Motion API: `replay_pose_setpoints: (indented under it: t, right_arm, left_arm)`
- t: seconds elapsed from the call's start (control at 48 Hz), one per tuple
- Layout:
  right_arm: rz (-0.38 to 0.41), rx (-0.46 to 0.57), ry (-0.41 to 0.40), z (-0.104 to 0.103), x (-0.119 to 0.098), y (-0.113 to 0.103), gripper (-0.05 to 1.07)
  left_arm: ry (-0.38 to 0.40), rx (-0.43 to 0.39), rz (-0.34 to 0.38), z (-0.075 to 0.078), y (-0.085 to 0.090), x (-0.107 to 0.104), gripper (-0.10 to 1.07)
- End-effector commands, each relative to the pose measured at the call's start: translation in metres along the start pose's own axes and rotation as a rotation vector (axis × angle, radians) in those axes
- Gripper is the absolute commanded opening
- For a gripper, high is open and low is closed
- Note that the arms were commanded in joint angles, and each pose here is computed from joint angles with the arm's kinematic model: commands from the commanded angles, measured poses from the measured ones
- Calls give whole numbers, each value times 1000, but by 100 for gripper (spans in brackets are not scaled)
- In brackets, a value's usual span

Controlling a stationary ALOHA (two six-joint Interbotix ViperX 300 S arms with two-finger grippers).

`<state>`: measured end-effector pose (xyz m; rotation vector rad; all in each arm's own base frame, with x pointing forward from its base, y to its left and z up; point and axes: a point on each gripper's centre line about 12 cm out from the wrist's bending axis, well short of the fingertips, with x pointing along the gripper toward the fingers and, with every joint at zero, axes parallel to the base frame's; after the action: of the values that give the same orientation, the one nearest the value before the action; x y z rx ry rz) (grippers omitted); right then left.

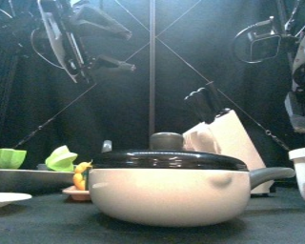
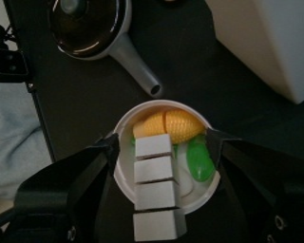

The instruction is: Grab cookie cutter

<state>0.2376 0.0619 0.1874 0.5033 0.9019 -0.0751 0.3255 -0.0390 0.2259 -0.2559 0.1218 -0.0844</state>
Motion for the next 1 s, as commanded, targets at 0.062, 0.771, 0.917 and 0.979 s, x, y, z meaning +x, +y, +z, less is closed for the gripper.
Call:
replay_pose_setpoints:
  t: [0.062,0.771,0.917,0.979]
  right_arm:
    - [27,-91,-92,17,-6,8,100]
    - [62,-285,-310,33,-37,3,100]
    - [2,-293,-334,38,-34,-15,100]
    - [-20,-274,-337,40,-34,-22,100]
  left_arm:
    - [-18,0,16,6,5,0,94]
    - [335,-36,277,-7,71,3,94]
    - [354,-47,325,-9,89,3,94]
    - [369,-51,340,-11,95,6,94]
